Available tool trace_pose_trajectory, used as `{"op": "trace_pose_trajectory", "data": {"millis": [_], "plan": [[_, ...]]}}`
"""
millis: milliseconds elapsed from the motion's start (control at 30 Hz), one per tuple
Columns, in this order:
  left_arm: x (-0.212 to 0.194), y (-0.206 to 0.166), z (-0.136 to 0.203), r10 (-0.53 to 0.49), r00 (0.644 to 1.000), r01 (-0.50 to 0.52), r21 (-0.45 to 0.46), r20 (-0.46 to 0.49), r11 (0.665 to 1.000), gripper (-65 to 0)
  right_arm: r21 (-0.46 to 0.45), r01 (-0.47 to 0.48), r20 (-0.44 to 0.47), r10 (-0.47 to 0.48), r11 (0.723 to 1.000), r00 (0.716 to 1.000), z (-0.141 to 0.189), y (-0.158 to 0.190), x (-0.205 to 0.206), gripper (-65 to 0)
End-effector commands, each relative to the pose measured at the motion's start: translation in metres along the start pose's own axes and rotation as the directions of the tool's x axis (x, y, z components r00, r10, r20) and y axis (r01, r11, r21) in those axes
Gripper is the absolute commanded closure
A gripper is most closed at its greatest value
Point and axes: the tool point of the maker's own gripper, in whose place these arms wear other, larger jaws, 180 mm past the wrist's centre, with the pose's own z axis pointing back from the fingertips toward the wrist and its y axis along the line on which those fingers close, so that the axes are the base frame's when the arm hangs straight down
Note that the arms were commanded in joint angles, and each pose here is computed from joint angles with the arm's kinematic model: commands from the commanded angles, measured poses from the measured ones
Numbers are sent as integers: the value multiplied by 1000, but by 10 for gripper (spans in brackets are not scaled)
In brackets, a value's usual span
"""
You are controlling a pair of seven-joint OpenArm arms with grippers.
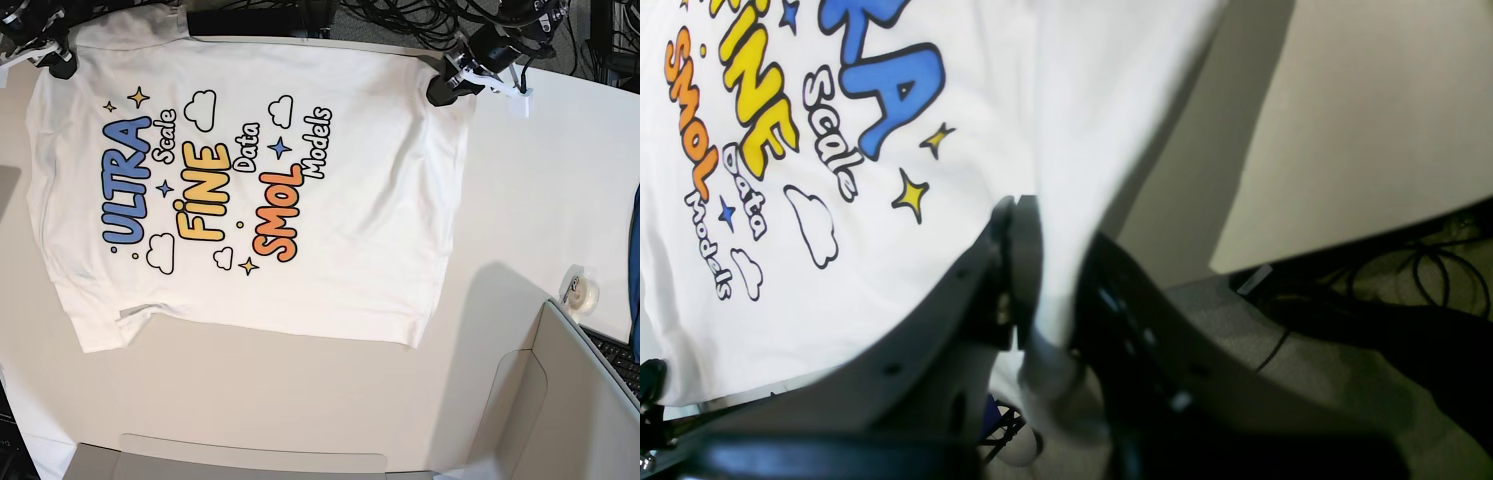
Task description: Layout the t-shirt on the table in an organized manner, then fold the t-shirt properly
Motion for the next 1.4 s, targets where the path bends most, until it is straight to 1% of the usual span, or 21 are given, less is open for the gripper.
{"op": "trace_pose_trajectory", "data": {"millis": [0, 100, 200, 267, 333, 400, 667, 733, 800, 900, 1033, 1200, 1367], "plan": [[7, -6, 4, -19, 1000, 19, -17, 22, 1000, 0, -36, -11, 28, 12, 999, 1000, 14, -9, 7, -24], [8, -7, 5, -25, 999, 26, -17, 24, 1000, 0, -72, 2, 47, 2, 997, 999, 25, -20, 10, -24], [13, -10, 7, -70, 997, 71, -26, 31, 997, 0, -102, 11, 59, -5, 995, 998, 34, -29, 11, -24], [16, -12, 7, -102, 994, 103, -33, 38, 994, 0, -102, 11, 59, -5, 995, 998, 34, -29, 11, -24], [30, -19, 6, -139, 989, 142, -46, 58, 989, 0, -95, 10, 61, -4, 995, 998, 32, -27, 11, -24], [35, -24, 4, -151, 986, 155, -57, 68, 986, 0, -86, 12, 68, -6, 996, 998, 29, -25, 14, -24], [32, -31, -2, -170, 984, 173, -79, 49, 982, 0, -36, 10, 136, -5, 999, 991, 18, -10, 35, -24], [36, -43, -9, -211, 977, 214, -108, 38, 971, 0, -22, 10, 155, -7, 1000, 988, 15, -6, 41, -24], [41, -62, -21, -261, 965, 263, -155, 34, 952, 0, 0, 10, 182, -10, 1000, 983, 11, 0, 50, -24], [50, -78, -32, -280, 959, 282, -193, 43, 940, 0, 18, 13, 213, -16, 1000, 977, 6, 6, 61, -24], [71, -88, -43, -279, 958, 288, -214, 74, 933, 0, -58, 25, 210, -12, 998, 978, -4, -3, 66, -24], [89, -81, -49, -279, 957, 290, -196, 82, 937, 0, -102, 39, 230, -14, 994, 973, -13, -4, 77, -24], [101, -63, -64, -284, 957, 290, -120, 65, 949, 0, -97, 86, 230, -61, 992, 971, -27, -9, 83, -24]]}}
